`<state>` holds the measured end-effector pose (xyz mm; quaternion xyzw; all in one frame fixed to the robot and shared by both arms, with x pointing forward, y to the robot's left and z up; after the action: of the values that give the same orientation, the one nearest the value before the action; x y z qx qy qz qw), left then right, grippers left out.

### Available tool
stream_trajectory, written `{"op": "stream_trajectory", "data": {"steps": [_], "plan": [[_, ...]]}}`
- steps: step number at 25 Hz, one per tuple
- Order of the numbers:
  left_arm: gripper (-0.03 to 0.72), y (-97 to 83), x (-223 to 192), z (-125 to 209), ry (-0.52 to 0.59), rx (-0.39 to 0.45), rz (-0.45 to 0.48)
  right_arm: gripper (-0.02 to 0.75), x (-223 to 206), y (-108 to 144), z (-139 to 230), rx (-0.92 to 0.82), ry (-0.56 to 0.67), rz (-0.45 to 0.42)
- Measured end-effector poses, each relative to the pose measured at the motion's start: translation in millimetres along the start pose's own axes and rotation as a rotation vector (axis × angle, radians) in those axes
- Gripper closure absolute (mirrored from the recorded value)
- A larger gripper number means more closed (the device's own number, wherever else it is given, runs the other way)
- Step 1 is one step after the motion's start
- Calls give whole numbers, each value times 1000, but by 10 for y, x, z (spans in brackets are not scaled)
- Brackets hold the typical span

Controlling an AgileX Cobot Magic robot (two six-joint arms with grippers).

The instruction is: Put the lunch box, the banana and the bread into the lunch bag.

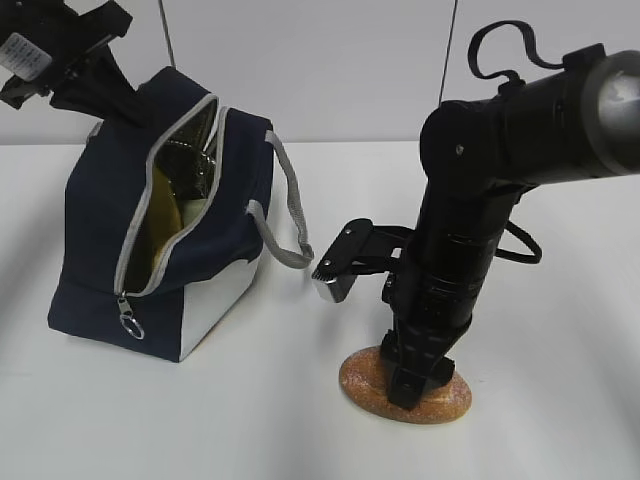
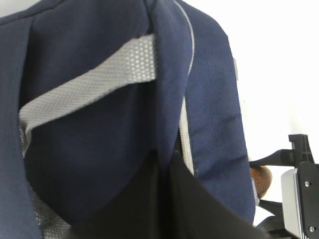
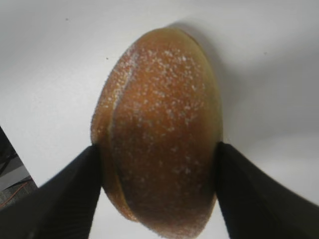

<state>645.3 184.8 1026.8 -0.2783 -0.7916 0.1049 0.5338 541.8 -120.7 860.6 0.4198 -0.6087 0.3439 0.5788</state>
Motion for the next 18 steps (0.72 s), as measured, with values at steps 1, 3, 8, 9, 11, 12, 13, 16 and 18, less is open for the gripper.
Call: {"op": "stream_trajectory", "data": {"steps": [1, 3, 8, 9, 11, 12, 13, 16, 18], "plan": [[691, 0, 0, 0, 0, 0, 0, 209, -35, 39, 16, -6, 14, -30], [691, 0, 0, 0, 0, 0, 0, 282, -25, 38, 11, -5, 14, -30], [691, 0, 0, 0, 0, 0, 0, 393, 43, 63, 18, -1, 35, -53], [691, 0, 0, 0, 0, 0, 0, 396, 87, 68, 12, 2, 39, -58], [691, 0, 0, 0, 0, 0, 0, 398, 152, 70, 1, 6, 41, -60], [691, 0, 0, 0, 0, 0, 0, 398, 237, 68, -17, 11, 43, -63], [691, 0, 0, 0, 0, 0, 0, 399, 526, -4, -149, 22, 13, -33], [691, 0, 0, 0, 0, 0, 0, 399, 839, -142, -376, -33, -73, 35], [691, -5, 0, -2, -1, 1, 3, 400, 1177, -258, -586, -104, -169, 97]]}}
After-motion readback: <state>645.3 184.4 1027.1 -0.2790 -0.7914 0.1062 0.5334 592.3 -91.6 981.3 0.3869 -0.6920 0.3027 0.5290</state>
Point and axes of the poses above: a point on each arm's last joint axis where the gripper is mounted, x pointing back along that axis away from the gripper, y along the wrist's bending axis when the last joint is at zero, z = x × y, the point moved 8 cm from there along -x, pointing out along that axis toward the gripper, and after that the axes turned 2 degrees about -x, right-handed, at the moved point
